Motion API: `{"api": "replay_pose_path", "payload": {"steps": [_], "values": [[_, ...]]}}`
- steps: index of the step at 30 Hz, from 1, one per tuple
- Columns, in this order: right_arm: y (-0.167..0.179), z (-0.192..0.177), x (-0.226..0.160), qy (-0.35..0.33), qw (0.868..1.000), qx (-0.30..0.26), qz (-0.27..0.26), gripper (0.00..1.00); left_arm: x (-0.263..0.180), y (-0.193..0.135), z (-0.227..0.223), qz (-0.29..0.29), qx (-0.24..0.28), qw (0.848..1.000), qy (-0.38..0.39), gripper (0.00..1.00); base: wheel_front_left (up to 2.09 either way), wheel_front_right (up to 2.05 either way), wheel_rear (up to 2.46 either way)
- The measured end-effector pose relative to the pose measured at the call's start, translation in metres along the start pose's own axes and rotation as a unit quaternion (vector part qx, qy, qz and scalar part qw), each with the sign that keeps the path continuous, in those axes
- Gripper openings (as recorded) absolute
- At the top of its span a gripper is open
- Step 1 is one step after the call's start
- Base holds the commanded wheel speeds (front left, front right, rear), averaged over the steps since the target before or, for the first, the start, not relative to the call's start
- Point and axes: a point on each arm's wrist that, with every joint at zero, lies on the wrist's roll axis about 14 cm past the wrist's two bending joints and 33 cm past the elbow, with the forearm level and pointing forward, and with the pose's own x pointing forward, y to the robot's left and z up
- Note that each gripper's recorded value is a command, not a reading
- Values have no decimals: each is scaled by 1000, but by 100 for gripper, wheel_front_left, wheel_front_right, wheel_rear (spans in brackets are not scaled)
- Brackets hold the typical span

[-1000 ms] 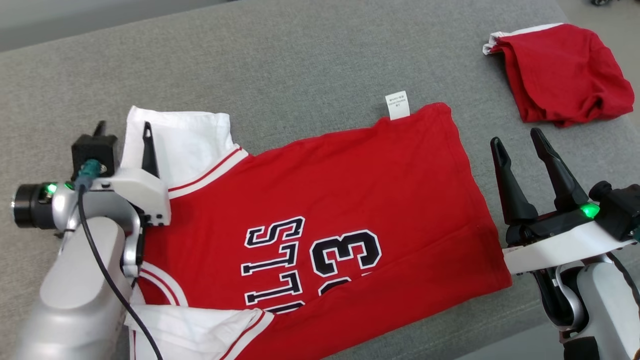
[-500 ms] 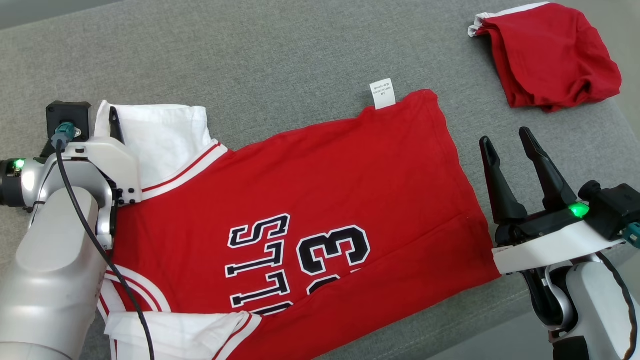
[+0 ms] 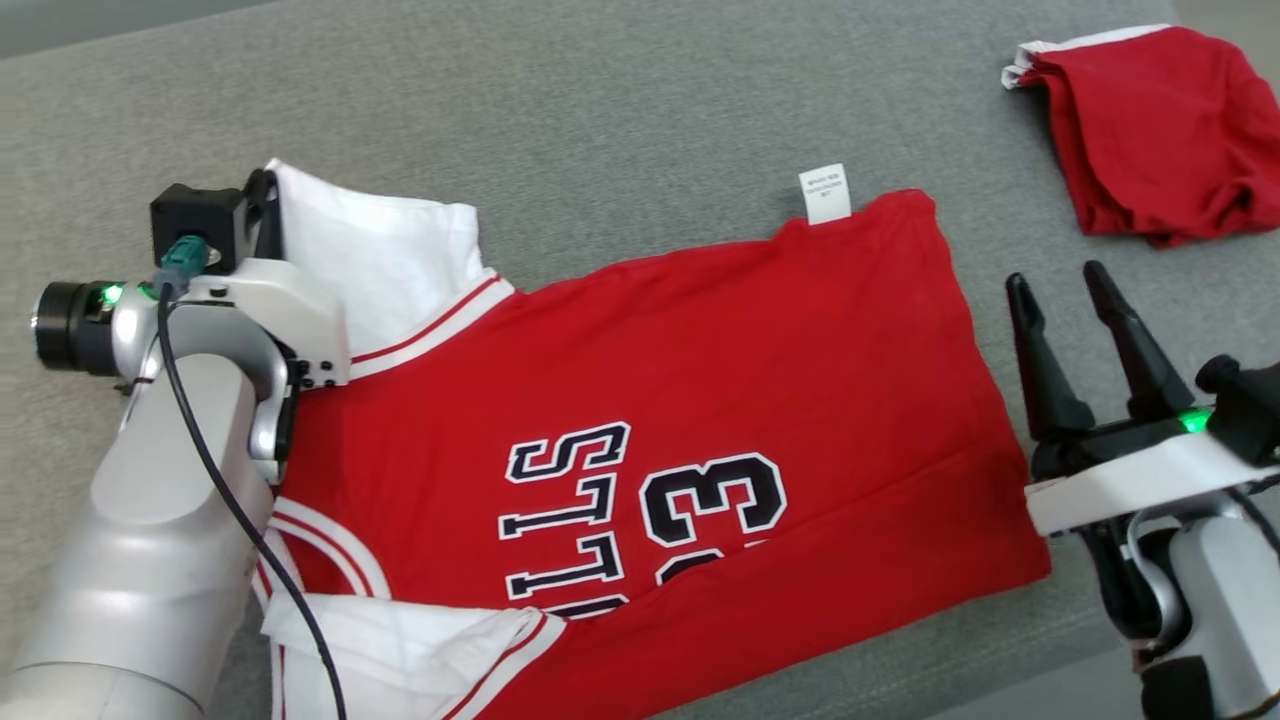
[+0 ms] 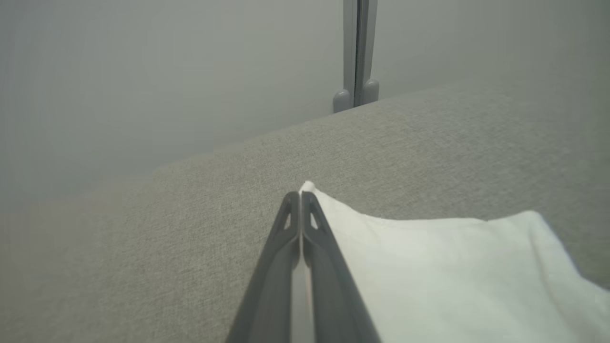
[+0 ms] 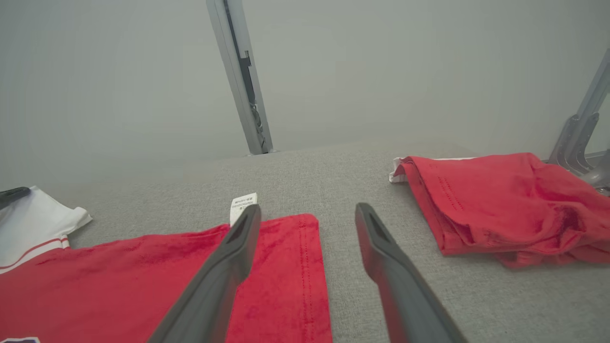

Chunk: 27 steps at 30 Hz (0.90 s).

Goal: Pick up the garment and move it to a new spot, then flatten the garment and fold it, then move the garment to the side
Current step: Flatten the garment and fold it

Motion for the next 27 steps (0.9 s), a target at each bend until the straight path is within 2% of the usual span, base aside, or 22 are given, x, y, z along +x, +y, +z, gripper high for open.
{"api": "replay_pose_path", "payload": {"steps": [6, 8, 14, 27], "values": [[-5, -12, 31, 53, 998, -9, 22, 100, -17, 1, 25, -4, -9, 998, -57, 0, 0, 0, 0], [-4, -15, 42, 72, 997, 8, 27, 100, -24, 3, 29, -2, -11, 998, -69, 0, 0, 0, 0], [-11, -34, 64, 152, 984, -63, 64, 100, -43, 4, 39, -5, -13, 996, -92, 0, 0, 0, 0], [-8, -74, 90, 241, 960, -98, 104, 100, -58, 13, 38, 6, -24, 995, -98, 0, 0, 0, 0]]}}
